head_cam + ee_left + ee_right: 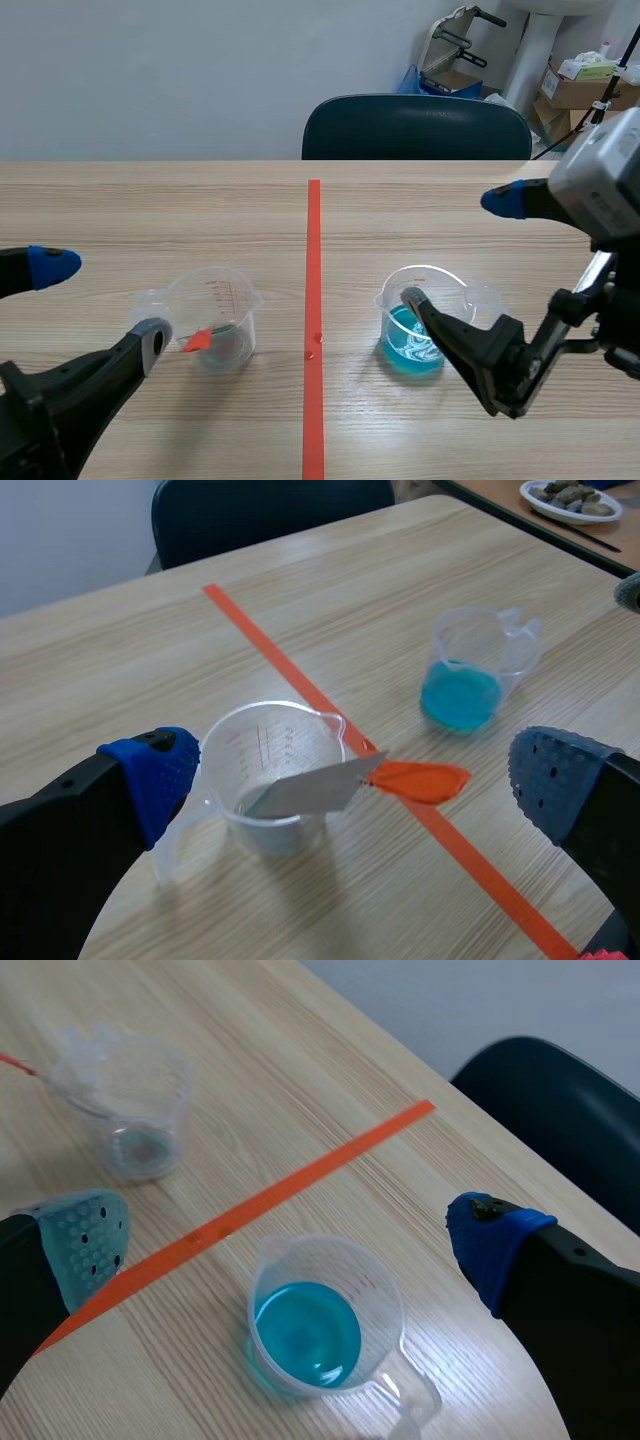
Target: Do the redox reaction experiment
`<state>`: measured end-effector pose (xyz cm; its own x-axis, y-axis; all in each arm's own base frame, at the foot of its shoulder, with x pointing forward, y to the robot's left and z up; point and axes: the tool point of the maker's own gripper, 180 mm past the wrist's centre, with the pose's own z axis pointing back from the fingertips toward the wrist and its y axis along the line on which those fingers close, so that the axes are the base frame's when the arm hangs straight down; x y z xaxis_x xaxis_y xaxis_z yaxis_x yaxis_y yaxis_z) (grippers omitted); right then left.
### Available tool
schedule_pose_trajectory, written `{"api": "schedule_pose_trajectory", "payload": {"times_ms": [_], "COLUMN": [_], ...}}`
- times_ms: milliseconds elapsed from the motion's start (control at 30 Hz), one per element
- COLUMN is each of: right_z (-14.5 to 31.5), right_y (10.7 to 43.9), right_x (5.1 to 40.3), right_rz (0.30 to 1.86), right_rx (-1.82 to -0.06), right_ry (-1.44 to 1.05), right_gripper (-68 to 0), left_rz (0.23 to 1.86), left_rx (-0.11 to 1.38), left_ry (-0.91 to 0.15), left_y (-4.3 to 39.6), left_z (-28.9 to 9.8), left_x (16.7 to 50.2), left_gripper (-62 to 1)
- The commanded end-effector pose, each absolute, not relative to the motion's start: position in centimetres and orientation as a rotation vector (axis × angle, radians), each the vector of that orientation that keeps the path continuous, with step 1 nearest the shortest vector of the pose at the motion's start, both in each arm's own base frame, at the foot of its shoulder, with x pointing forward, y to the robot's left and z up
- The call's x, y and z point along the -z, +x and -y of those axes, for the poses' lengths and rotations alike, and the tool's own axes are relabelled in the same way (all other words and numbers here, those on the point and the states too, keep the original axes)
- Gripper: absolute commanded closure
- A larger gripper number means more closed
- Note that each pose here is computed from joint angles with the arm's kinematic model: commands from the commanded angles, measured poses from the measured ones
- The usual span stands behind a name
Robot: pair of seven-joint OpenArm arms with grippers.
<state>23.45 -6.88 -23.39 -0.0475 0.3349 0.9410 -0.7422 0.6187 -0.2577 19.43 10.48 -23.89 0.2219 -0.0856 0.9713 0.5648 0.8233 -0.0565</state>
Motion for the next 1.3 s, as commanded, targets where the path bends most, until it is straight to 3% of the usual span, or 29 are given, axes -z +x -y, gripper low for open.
{"api": "schedule_pose_trajectory", "payload": {"times_ms": [0,767,1267], "right_z": [6.2,-4.4,-9.7], "right_y": [23.7,21.1,22.5], "right_x": [22.4,25.0,25.7], "right_rz": [1.389,1.493,1.578], "right_rx": [-0.948,-1.453,-1.55], "right_ry": [0.397,0.698,0.723], "right_gripper": [-67.9,-67.9,-67.9], "left_rz": [1.289,1.127,1.106], "left_rx": [0.451,0.339,0.323], "left_ry": [-0.444,-0.298,-0.265], "left_y": [19.1,12.7,12.1], "left_z": [-10.6,-15.6,-16.2], "left_x": [23.4,26.0,26.3], "left_gripper": [-62.3,-62.3,-62.3]}}
